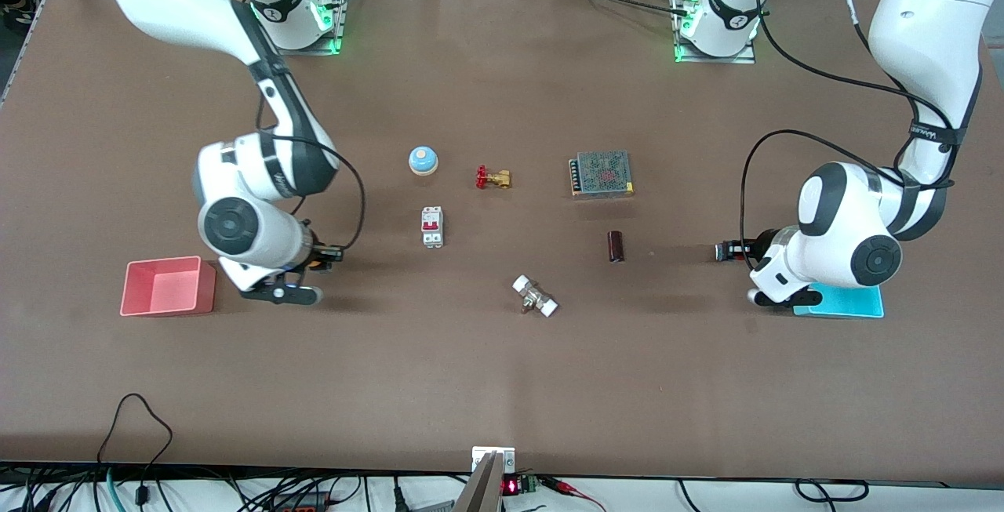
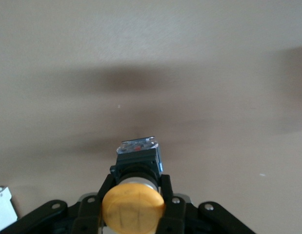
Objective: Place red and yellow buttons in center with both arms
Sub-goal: 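Carry the yellow button with the right gripper while the left carries red, then set both buttons on the table and open both grippers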
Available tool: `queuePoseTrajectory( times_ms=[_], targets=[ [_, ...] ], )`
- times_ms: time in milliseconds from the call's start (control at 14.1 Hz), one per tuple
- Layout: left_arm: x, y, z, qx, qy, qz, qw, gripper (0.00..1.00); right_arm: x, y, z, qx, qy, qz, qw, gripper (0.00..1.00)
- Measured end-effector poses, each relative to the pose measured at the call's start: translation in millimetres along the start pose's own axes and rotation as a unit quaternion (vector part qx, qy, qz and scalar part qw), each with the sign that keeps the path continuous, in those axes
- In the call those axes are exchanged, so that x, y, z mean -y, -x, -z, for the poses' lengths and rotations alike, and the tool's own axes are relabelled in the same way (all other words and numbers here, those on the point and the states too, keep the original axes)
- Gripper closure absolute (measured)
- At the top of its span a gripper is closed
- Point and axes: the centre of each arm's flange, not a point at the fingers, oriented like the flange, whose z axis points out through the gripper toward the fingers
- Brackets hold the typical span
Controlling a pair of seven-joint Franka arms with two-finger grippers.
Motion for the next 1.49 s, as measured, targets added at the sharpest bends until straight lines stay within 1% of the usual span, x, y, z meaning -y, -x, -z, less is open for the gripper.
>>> queuePoseTrajectory(
  times_ms=[142,213,283,425,567,709,780,850,921,992,1276,1346,1488],
  targets=[
    [0.2,-0.4,-1.1,0.0,0.0,0.0,1.0,0.59,11.2,0.1,-22.6,0.006,-0.004,-0.002,1.0,0.59],
    [0.2,-0.5,-1.1,0.0,0.0,0.0,1.0,0.56,15.5,0.9,-30.7,0.009,-0.004,-0.001,1.0,0.59],
    [0.2,-0.6,-0.9,-0.001,0.0,0.0,1.0,0.56,18.4,1.5,-35.9,0.01,-0.004,-0.004,1.0,0.59],
    [0.3,-1.4,2.0,-0.004,0.001,0.0,1.0,0.42,20.8,1.0,-42.6,0.009,-0.004,-0.012,1.0,0.59],
    [0.4,-2.5,15.9,-0.017,0.0,0.001,1.0,0.24,20.3,-0.3,-46.2,0.008,-0.005,-0.017,1.0,0.56],
    [0.4,0.5,48.0,-0.045,-0.003,0.002,0.999,0.04,18.3,-2.5,-43.5,0.007,-0.009,-0.022,1.0,0.4],
    [0.9,5.1,70.6,-0.064,-0.006,0.004,0.998,0.0,17.1,-4.5,-39.2,0.003,-0.01,-0.024,1.0,0.29],
    [1.1,11.5,93.5,-0.083,-0.009,0.005,0.997,0.0,16.2,-6.6,-31.2,-0.004,-0.013,-0.025,1.0,0.2],
    [0.6,19.3,116.1,-0.101,-0.013,0.005,0.995,0.0,15.9,-8.7,-19.3,-0.014,-0.017,-0.027,0.999,0.09],
    [-0.4,28.5,138.2,-0.117,-0.018,0.006,0.993,0.0,15.5,-11.0,-0.2,-0.028,-0.024,-0.034,0.999,0.01],
    [2.9,69.3,208.3,-0.154,-0.034,0.016,0.987,0.0,-1.6,-12.4,100.5,-0.097,-0.053,-0.057,0.992,0.0],
    [6.7,84.8,229.2,-0.164,-0.039,0.022,0.985,0.0,-19.5,-12.1,137.3,-0.122,-0.06,-0.069,0.988,0.0],
    [13.8,103.9,253.8,-0.177,-0.045,0.032,0.983,0.0,-49.1,-11.7,175.5,-0.146,-0.062,-0.085,0.984,0.0]
  ],
)
